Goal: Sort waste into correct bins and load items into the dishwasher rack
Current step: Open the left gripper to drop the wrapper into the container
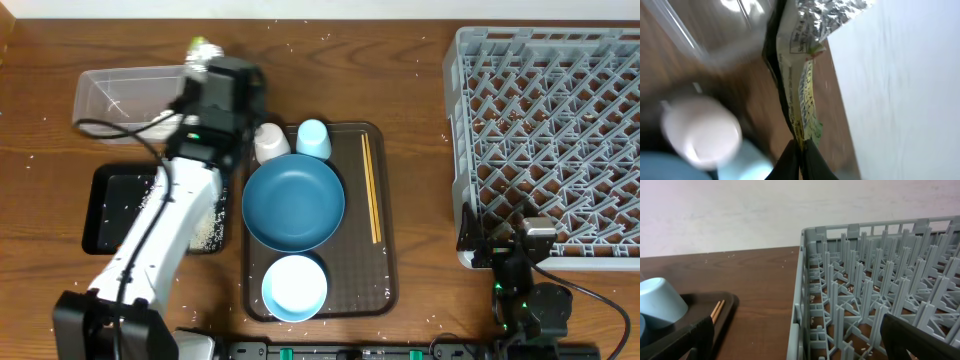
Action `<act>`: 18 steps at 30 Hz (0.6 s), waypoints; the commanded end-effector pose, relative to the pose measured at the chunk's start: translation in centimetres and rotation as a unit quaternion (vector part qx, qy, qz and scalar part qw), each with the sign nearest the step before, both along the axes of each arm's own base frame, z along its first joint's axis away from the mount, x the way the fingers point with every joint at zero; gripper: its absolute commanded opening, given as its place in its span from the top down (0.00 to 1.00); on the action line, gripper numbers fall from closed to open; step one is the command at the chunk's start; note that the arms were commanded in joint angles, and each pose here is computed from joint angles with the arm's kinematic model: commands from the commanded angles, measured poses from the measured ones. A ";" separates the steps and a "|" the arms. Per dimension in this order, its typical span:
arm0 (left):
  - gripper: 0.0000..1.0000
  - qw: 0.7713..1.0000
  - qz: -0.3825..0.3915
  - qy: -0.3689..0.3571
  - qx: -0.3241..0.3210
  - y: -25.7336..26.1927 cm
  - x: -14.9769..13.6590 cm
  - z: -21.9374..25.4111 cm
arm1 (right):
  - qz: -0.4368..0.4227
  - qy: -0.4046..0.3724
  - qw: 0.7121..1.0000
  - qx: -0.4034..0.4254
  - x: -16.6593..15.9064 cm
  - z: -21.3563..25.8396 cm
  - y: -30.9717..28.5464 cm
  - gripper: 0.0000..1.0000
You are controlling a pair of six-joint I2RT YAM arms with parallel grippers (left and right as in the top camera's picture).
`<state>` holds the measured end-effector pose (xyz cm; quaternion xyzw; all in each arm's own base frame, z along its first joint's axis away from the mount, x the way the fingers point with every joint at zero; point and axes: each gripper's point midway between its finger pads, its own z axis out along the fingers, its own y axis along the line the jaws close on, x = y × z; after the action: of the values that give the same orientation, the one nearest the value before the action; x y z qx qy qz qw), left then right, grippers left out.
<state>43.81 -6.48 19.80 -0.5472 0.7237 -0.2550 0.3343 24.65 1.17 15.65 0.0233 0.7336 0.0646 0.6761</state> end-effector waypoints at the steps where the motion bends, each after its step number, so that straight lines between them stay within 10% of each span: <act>1: 0.94 0.999 0.042 0.003 0.014 4.0 0.2 -0.2 | 0.004 0.002 1.000 -0.002 0.0 -0.1 0.2 0.01; 18: 0.85 0.990 0.124 0.069 0.022 11.3 1.1 -6.1 | 0.004 0.002 1.000 -0.002 0.0 -0.1 0.2 0.01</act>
<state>44.99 3.61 14.67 -0.6355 0.6782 -0.1756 0.3247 24.65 1.17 15.65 0.0233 0.7336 0.0646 0.6761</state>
